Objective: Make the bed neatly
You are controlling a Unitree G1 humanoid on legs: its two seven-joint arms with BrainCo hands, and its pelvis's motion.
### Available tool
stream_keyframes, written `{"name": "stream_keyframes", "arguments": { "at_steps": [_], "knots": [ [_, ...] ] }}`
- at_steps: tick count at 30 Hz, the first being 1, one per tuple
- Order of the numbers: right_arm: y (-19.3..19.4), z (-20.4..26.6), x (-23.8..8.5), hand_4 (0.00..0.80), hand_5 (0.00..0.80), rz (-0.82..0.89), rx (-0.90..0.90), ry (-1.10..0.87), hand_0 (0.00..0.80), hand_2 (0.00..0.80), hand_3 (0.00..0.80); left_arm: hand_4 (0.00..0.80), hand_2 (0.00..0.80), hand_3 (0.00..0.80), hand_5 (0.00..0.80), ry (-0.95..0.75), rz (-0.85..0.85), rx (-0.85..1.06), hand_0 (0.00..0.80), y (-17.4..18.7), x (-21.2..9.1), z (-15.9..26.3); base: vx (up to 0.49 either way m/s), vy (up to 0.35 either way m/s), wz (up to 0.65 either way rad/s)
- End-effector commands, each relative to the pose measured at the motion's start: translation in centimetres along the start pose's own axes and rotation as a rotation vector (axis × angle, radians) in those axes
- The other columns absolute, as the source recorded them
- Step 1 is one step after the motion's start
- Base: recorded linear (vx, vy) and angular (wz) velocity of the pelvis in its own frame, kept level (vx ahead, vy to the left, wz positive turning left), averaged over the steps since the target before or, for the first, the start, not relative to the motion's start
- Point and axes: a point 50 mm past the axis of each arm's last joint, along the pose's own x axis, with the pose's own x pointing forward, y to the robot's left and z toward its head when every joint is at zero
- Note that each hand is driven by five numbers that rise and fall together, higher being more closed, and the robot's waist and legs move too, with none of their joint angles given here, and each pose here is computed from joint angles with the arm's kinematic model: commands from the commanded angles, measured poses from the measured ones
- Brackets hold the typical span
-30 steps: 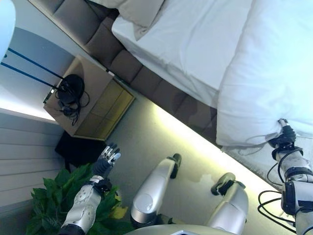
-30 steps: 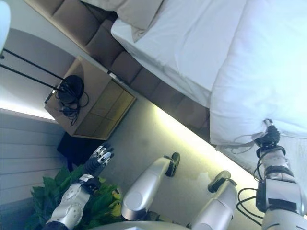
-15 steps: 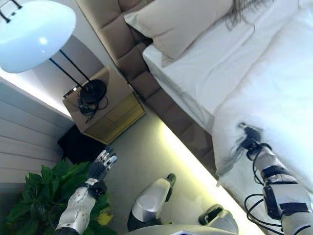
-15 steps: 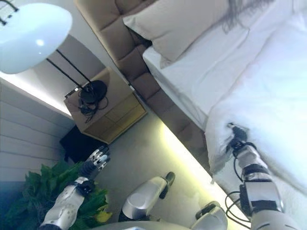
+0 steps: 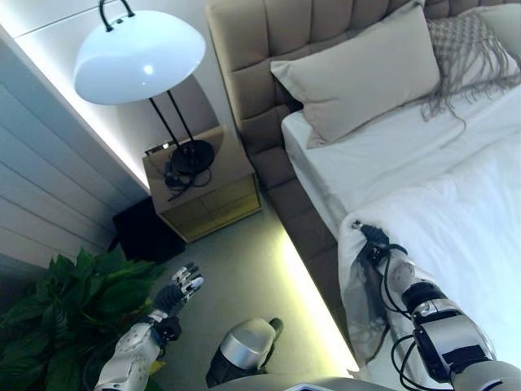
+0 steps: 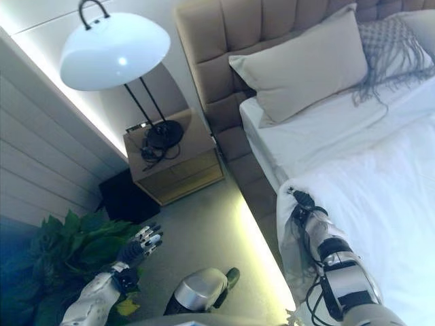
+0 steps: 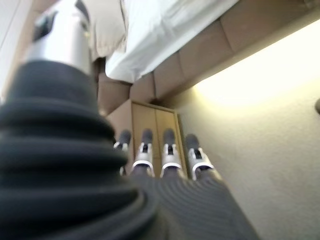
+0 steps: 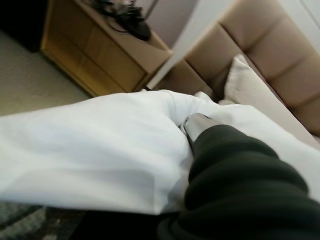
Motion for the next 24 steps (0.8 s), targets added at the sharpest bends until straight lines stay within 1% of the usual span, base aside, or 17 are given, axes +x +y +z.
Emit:
{"name": "stream_keyframes", "arguments": {
  "at_steps": [1, 11, 12, 13, 14, 17, 24],
  "knots": [
    [11.8, 1.9, 0.3, 0.8, 0.8, 0.451, -0.034, -0.117, 0.8, 0.8, 0.8, 0.0, 0.0, 0.0, 0.0, -0.008, -0.035, 0.084, 0.0, -0.1, -0.7, 0.5, 0.039, -0.017, 0.1],
    [9.2, -0.4, 0.0, 0.8, 0.8, 0.388, 0.005, -0.067, 0.8, 0.8, 0.8, 0.0, 0.0, 0.0, 0.0, 0.007, -0.054, 0.117, 0.0, 0.3, -1.4, 0.4, 0.02, -0.04, 0.03],
    [9.1, -0.6, -0.1, 0.621, 0.621, 0.388, 0.006, -0.059, 0.621, 0.621, 0.621, 0.0, 0.0, 0.0, 0.0, 0.008, -0.056, 0.12, 0.0, 0.3, -1.4, 0.4, 0.014, -0.045, 0.0],
    [8.9, -1.0, -0.1, 0.242, 0.242, 0.382, 0.005, -0.048, 0.242, 0.242, 0.242, 0.0, 0.0, 0.0, 0.0, 0.009, -0.055, 0.123, 0.0, 0.4, -1.4, 0.5, 0.011, -0.041, -0.01],
    [8.7, -1.2, -0.1, 0.0, 0.0, 0.37, 0.005, -0.036, 0.0, 0.0, 0.0, 0.0, 0.0, 0.0, 0.0, 0.011, -0.056, 0.123, 0.0, 0.4, -1.4, 0.5, 0.008, -0.039, -0.01],
    [7.9, -2.5, -0.1, 0.0, 0.0, 0.323, -0.002, 0.01, 0.0, 0.0, 0.0, 0.0, 0.0, 0.0, 0.0, 0.011, -0.052, 0.132, 0.0, 0.5, -1.4, 0.4, 0.002, -0.045, -0.01],
    [6.0, -6.3, -0.6, 0.0, 0.0, 0.233, 0.067, 0.115, 0.0, 0.0, 0.0, 0.0, 0.0, 0.0, 0.0, 0.013, -0.046, 0.142, 0.0, 0.3, -1.3, 0.1, -0.009, -0.035, -0.01]
  ]
}}
